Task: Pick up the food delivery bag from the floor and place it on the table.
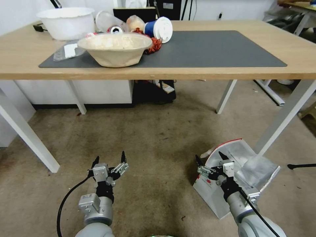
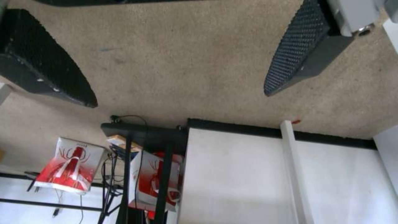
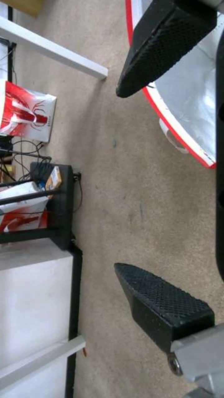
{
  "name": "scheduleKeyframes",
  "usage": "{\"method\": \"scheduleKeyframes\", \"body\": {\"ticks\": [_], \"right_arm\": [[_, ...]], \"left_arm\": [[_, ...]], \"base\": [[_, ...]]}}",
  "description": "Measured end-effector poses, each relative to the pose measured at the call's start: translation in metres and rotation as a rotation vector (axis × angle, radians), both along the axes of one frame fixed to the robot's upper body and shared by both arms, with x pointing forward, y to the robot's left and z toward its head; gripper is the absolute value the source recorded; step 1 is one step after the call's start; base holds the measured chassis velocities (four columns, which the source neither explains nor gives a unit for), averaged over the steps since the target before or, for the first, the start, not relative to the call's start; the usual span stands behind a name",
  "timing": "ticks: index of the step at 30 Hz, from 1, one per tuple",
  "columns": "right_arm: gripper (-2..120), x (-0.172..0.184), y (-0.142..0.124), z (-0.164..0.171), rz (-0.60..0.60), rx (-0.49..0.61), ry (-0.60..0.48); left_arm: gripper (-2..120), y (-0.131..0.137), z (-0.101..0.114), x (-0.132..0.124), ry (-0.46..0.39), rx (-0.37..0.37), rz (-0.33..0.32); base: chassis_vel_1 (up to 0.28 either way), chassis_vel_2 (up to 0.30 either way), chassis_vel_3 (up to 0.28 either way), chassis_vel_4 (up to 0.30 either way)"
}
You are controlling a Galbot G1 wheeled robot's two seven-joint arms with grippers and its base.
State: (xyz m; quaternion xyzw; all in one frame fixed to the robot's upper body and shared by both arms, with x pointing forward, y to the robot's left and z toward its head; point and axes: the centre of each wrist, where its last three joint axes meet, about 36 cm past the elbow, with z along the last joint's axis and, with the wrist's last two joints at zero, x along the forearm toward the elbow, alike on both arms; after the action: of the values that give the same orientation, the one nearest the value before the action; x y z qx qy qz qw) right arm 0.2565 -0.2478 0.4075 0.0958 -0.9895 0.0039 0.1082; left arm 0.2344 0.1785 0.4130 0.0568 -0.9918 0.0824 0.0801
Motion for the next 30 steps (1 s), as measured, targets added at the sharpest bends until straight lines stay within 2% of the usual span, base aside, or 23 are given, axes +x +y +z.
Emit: {"method": "scheduleKeyframes", "body": {"ticks": [22, 30], "right_arm": [[100, -0.0017, -0.0014, -0.0019, 0.008, -0.003, 0.009], [100, -0.0037, -0.0008, 0.0011, -0.015, -0.044, -0.023]], "left_arm": [[100, 0.0005, -0.0016, -0.0004, -0.001, -0.001, 0.006], [100, 0.0054, -0.0058, 0.0008, -0.037, 0.003, 0.019]], "base": [[0.0, 0.0, 0.0, 0.0], [0.0, 0.0, 0.0, 0.0]]}}
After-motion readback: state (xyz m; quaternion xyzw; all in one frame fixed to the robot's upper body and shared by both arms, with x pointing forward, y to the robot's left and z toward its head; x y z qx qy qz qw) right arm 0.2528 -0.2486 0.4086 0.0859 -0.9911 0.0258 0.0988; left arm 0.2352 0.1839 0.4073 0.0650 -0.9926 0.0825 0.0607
